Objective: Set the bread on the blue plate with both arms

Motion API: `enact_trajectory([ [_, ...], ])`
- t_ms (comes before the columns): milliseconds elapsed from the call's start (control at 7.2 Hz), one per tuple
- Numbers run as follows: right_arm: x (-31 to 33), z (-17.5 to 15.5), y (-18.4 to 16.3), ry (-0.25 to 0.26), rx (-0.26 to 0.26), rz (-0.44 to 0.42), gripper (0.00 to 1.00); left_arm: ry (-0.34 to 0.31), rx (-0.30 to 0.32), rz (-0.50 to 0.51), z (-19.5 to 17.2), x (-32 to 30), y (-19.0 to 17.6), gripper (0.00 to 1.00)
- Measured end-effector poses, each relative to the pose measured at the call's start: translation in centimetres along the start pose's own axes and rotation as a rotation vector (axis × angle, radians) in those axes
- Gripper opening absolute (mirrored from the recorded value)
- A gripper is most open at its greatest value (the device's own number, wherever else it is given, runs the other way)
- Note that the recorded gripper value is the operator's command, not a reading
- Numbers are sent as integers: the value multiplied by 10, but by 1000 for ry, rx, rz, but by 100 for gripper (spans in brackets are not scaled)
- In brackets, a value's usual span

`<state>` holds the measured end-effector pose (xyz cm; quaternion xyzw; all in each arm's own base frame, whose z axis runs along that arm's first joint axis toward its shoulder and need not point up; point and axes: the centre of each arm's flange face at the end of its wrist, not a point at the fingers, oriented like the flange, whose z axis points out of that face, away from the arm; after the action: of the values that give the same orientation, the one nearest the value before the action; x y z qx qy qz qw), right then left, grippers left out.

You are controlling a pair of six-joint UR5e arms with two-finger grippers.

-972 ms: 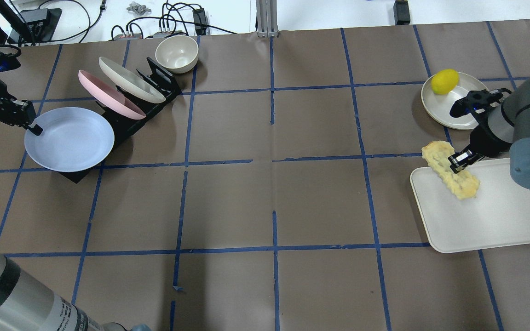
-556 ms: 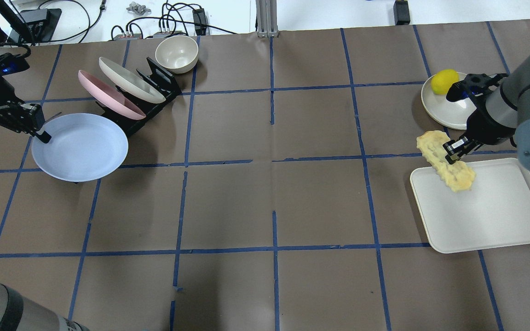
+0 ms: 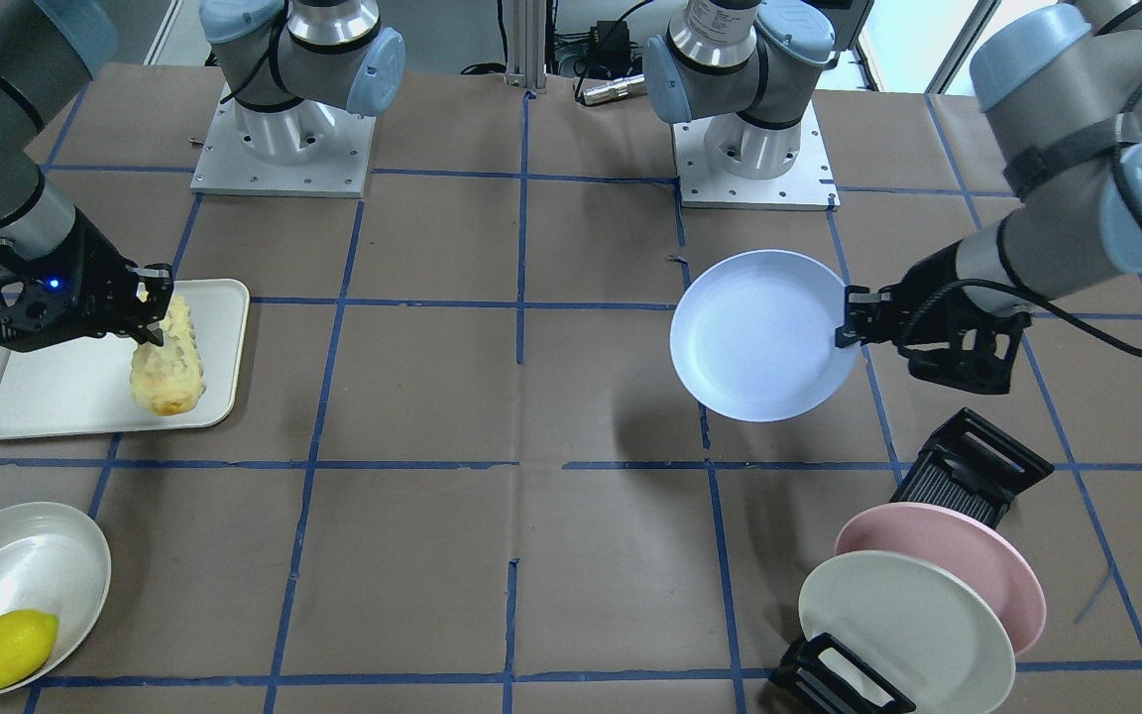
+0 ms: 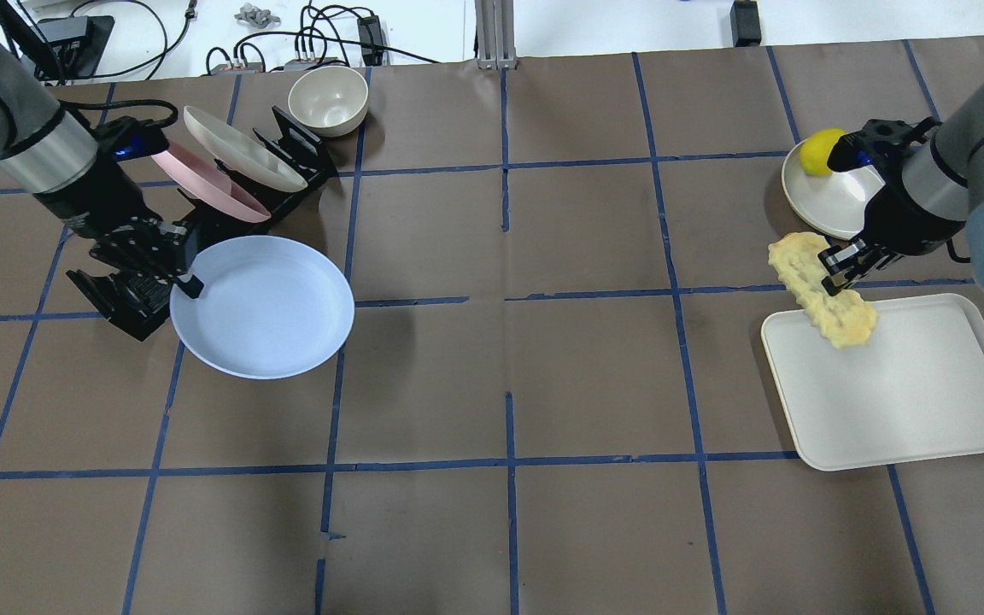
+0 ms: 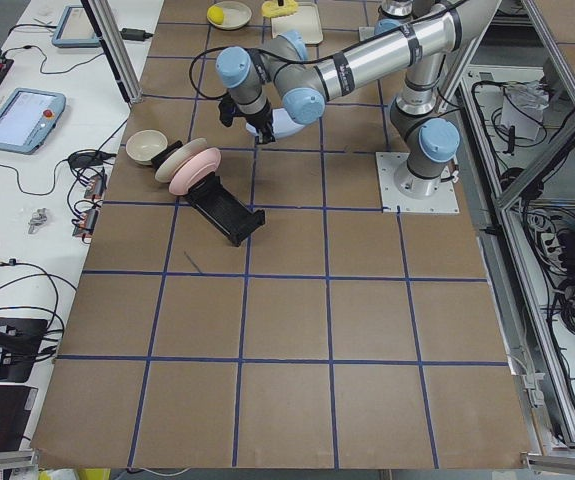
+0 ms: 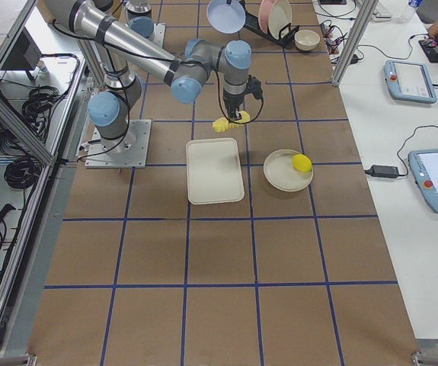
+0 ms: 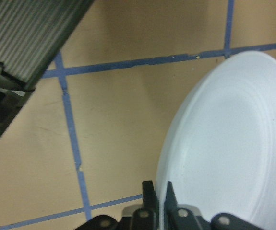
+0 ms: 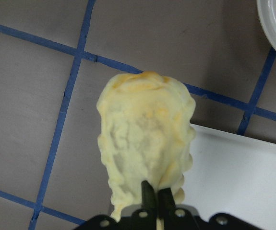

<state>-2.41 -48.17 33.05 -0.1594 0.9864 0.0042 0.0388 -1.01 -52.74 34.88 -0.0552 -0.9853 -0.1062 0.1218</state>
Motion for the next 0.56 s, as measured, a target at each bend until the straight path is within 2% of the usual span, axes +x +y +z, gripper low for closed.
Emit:
enact_trajectory([
  [556, -1, -1, 0, -6, 2, 6, 8, -68, 111, 63, 80, 140, -42, 4],
])
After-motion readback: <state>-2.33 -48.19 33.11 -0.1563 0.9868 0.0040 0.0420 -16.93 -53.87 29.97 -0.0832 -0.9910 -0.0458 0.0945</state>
